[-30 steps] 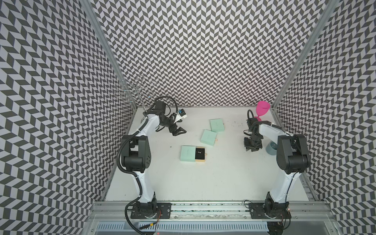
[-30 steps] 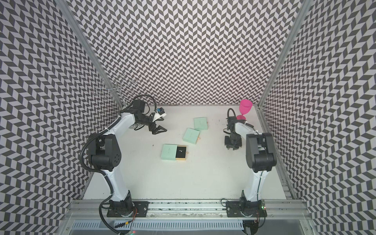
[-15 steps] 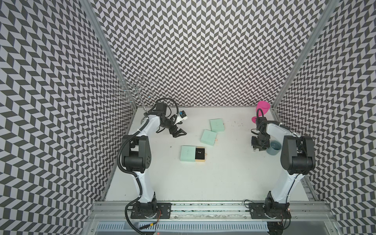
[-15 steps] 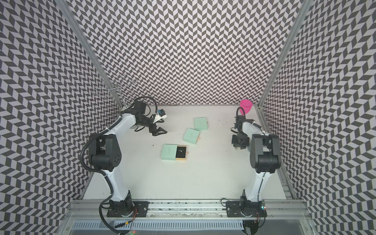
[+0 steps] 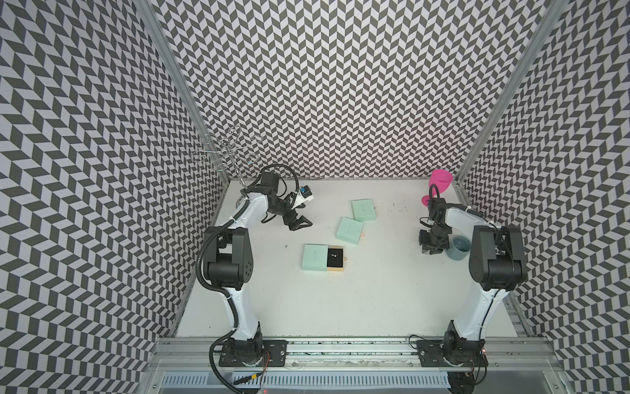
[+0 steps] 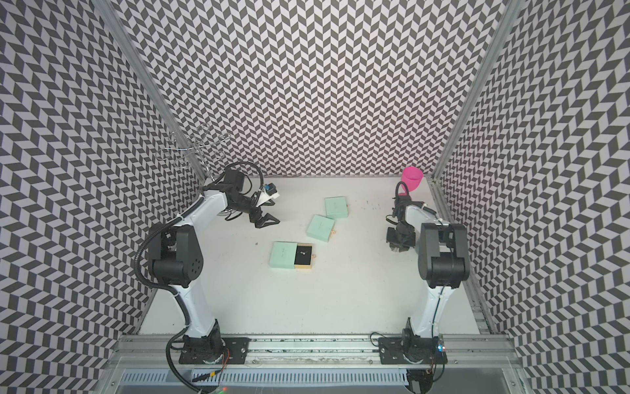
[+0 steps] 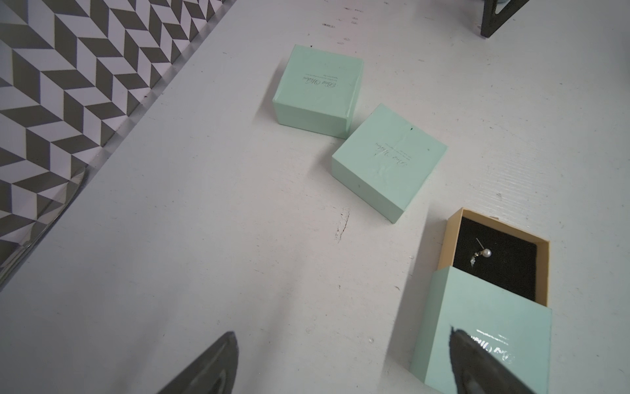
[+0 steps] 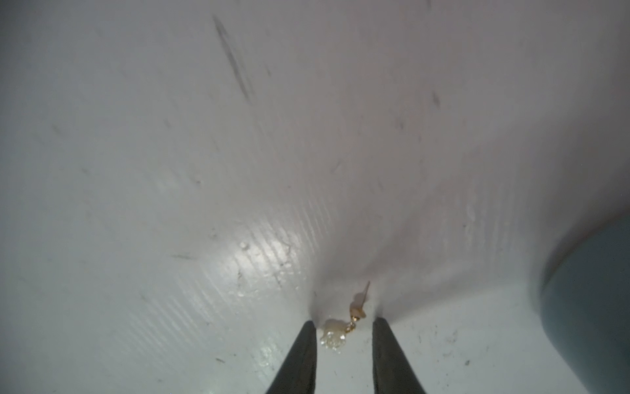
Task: Place the earrings into the drawer-style jewelry box
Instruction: Pick up the earring from the center of the board.
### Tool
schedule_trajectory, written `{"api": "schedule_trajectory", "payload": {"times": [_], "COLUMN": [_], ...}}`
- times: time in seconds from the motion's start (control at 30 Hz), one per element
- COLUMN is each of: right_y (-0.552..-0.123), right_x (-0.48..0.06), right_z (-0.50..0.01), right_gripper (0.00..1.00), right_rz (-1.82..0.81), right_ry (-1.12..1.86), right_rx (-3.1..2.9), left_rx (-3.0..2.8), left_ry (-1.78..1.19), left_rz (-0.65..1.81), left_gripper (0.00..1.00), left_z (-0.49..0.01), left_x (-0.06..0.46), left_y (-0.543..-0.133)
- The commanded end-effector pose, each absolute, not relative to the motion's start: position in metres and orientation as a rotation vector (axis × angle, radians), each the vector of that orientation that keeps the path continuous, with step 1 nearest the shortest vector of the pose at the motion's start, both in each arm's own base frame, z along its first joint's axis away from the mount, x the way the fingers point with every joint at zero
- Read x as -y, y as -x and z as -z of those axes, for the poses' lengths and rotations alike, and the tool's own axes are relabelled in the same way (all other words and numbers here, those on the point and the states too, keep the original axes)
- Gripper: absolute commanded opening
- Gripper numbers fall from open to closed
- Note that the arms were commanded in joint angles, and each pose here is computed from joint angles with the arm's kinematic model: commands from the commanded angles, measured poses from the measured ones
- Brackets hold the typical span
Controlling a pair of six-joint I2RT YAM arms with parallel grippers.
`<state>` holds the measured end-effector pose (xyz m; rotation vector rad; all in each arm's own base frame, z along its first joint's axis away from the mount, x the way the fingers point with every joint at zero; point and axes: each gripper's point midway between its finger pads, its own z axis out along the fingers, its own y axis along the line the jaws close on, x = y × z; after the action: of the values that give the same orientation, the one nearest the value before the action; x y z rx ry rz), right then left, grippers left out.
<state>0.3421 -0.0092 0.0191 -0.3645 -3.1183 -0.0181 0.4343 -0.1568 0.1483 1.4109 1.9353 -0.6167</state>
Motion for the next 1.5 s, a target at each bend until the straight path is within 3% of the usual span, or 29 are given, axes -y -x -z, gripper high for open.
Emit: {"api": "schedule_trajectory", "payload": {"times": [0.0,0.63,0.87,1.23,1.47], "right_y": [-0.336,-0.312,-0.322,-0.345,-0.344], "right_x": [0.003,-0.005,-0.005,-0.014,-0.061], "right_z": [-0.013,-0.002,-0.007,-0.059,-0.084], "right_gripper": [0.28,0.15,0.11,0.11,0.11], "right_rz": [0.034,-0.004,-0.007,0.033,0.111], "right_ry": [0.333,0.294,0.285,0.209,0.020], "right_rx": [3.104,3.074,3.101,3.191,3.209], "left_rx": [-1.896,-1.886,-1.878,-1.876,-1.881], "left_ry": [-1.431,-1.440,-1.446,-1.448,-1.454], "left_rz": [0.605,0.596,0.590,0.578,0.565], "left_gripper": [0.97,0.97,0.97,0.97,0.97], "left_z": [-0.162,-0.164,-0.166,-0.169,-0.166], "left_x": [0.157,0.157,0.159,0.158,0.157], "left_y": [-0.428,-0.428,-0.427,-0.427,-0.427]}}
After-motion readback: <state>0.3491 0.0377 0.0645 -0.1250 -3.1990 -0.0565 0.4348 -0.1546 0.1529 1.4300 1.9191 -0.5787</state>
